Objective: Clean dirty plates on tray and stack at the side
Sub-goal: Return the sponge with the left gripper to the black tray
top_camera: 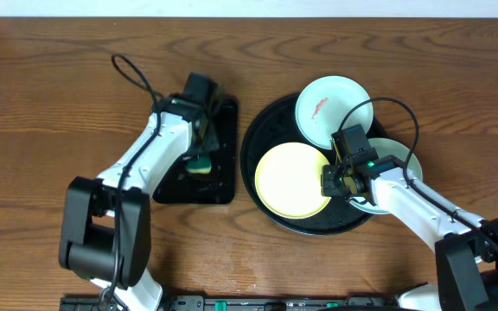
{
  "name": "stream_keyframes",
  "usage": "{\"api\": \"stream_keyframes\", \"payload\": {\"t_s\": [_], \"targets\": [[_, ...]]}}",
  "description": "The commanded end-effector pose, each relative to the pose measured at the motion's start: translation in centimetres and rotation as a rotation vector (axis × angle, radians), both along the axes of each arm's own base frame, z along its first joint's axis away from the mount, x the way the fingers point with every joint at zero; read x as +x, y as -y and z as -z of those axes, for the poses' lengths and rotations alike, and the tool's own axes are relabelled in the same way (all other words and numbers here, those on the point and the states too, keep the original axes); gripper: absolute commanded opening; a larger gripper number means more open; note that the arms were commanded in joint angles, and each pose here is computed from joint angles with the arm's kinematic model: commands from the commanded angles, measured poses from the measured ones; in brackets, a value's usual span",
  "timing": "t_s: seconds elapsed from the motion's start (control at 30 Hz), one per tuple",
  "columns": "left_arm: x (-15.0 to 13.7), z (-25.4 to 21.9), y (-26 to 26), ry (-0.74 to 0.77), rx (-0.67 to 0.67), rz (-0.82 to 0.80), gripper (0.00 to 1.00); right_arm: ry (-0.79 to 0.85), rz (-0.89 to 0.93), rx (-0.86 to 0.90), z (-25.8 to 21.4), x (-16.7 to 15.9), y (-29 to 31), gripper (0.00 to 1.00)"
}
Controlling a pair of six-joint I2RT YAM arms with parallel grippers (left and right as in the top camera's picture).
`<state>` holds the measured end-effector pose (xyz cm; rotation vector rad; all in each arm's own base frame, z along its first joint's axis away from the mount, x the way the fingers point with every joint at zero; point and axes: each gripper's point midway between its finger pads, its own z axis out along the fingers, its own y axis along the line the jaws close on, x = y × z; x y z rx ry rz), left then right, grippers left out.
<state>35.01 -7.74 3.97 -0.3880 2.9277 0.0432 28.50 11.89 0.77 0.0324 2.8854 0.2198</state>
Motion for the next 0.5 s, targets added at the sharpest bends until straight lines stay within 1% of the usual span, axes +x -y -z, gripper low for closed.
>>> {"api": "stream_keyframes", "payload": {"t_s": [0.0, 0.03, 0.07, 0.13, 0.17, 0.23, 0.27, 0.3, 0.33, 0.47], "targets": [[-0.2, 0.5, 0.3, -0.013, -0.054, 0.023, 0.22, 0.022, -0.023, -0.044, -0.2, 0.3, 0.8, 0.01], [-0.2, 0.5, 0.2, -0.012, -0.055, 0.021, 0.29, 0.023, -0.022, -0.044, -0.2, 0.3, 0.8, 0.01], [-0.1, 0.4, 0.2, -0.011, -0.056, 0.021, 0.39, 0.025, -0.022, -0.044, -0.2, 0.3, 0.8, 0.01], [-0.1, 0.3, 0.3, -0.008, -0.064, 0.023, 0.53, 0.025, -0.023, -0.044, -0.2, 0.3, 0.8, 0.01], [-0.1, 0.1, 0.8, -0.008, -0.089, 0.036, 0.57, 0.025, -0.023, -0.043, -0.2, 0.3, 0.8, 0.01], [-0.1, -0.8, 2.0, -0.004, -0.163, 0.086, 0.6, 0.037, -0.023, -0.04, -0.3, 0.6, 0.7, 0.01], [0.0, -1.5, 2.4, 0.004, -0.193, 0.091, 0.63, 0.046, -0.033, -0.04, -0.5, 0.8, 0.6, 0.01], [0.0, -2.2, 2.7, 0.013, -0.22, 0.094, 0.69, 0.056, -0.036, -0.037, -0.8, 1.0, 0.5, 0.01], [0.1, -3.0, 2.9, 0.026, -0.242, 0.095, 0.7, 0.066, -0.036, -0.033, -1.2, 1.2, 0.4, 0.01], [-0.1, -6.3, 2.7, 0.096, -0.273, 0.097, 0.77, 0.151, -0.081, -0.016, -4.1, 2.4, -0.1, 0.01]]}}
